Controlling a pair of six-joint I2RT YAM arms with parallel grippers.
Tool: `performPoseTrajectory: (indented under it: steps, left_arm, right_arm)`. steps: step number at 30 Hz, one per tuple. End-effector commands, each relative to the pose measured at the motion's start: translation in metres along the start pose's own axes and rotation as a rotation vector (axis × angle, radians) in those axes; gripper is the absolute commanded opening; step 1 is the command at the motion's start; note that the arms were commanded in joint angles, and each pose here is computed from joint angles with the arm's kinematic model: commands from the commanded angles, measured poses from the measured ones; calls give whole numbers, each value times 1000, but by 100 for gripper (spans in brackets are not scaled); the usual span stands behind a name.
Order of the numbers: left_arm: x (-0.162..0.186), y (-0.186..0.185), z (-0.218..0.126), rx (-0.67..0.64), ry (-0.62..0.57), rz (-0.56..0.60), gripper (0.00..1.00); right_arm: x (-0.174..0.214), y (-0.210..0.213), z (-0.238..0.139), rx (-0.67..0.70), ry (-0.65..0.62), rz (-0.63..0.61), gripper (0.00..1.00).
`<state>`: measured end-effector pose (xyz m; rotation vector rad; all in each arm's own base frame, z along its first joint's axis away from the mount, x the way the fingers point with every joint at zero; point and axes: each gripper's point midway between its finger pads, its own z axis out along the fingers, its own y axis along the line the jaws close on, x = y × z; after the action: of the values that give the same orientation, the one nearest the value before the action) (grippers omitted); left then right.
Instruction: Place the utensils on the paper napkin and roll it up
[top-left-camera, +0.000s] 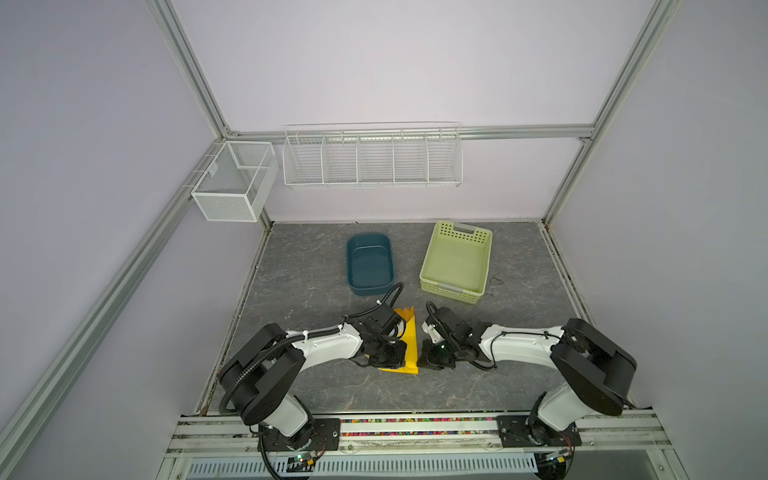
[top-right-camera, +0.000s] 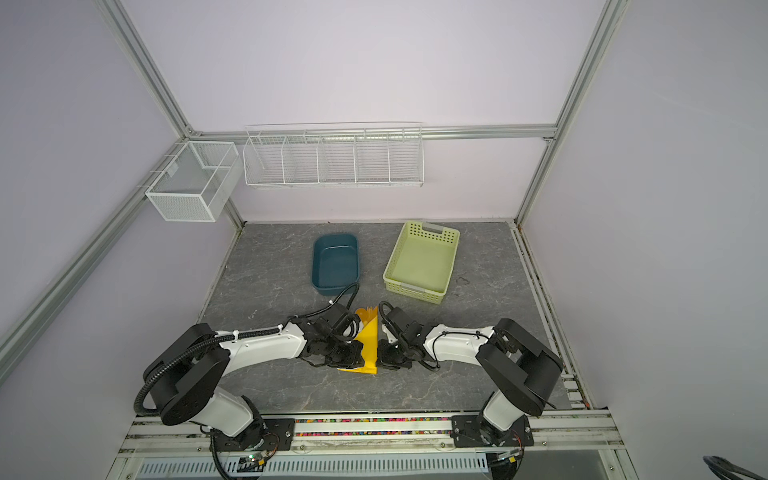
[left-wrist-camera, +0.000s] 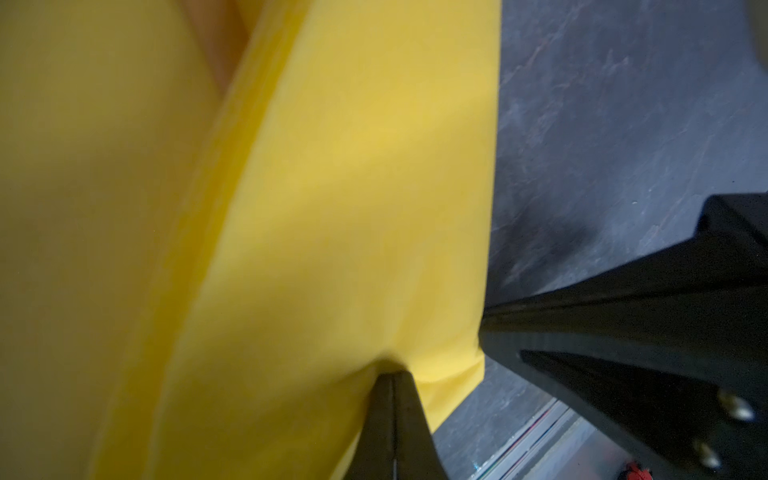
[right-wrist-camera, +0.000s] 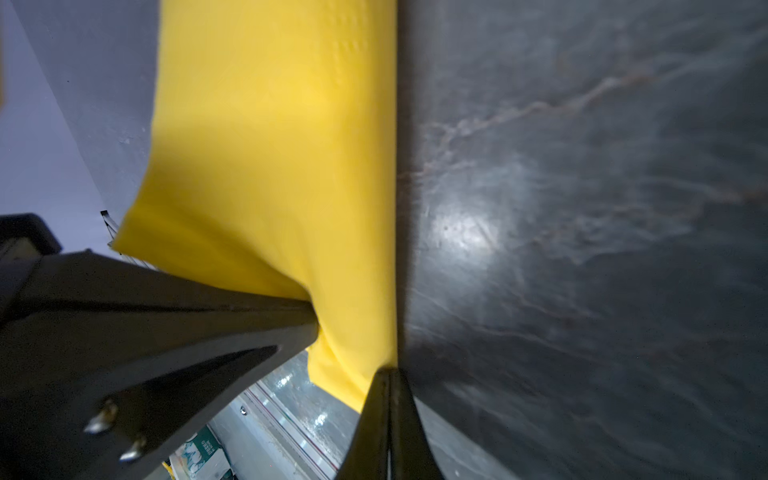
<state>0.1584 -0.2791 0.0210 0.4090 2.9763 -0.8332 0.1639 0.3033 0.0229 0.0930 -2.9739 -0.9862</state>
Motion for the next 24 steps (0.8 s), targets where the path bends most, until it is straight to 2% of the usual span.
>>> performPoseTrajectory:
  steps: [1,11,20,24]
  left_arm:
    - [8,23,8,-90,16,-14,0]
    - [8,24,7,-92,13,-16,0]
    - [9,24,7,-91,14,-15,0]
    - [9,24,8,-90,15,-16,0]
  right_arm:
    - [-15,18,-17,-31,-53,-39,7]
    - [-27,18,-4,-88,-12,-18,7]
    - [-20,-19,7,6,16,45,7]
    - [-23,-16,-3,24,-7,33,7]
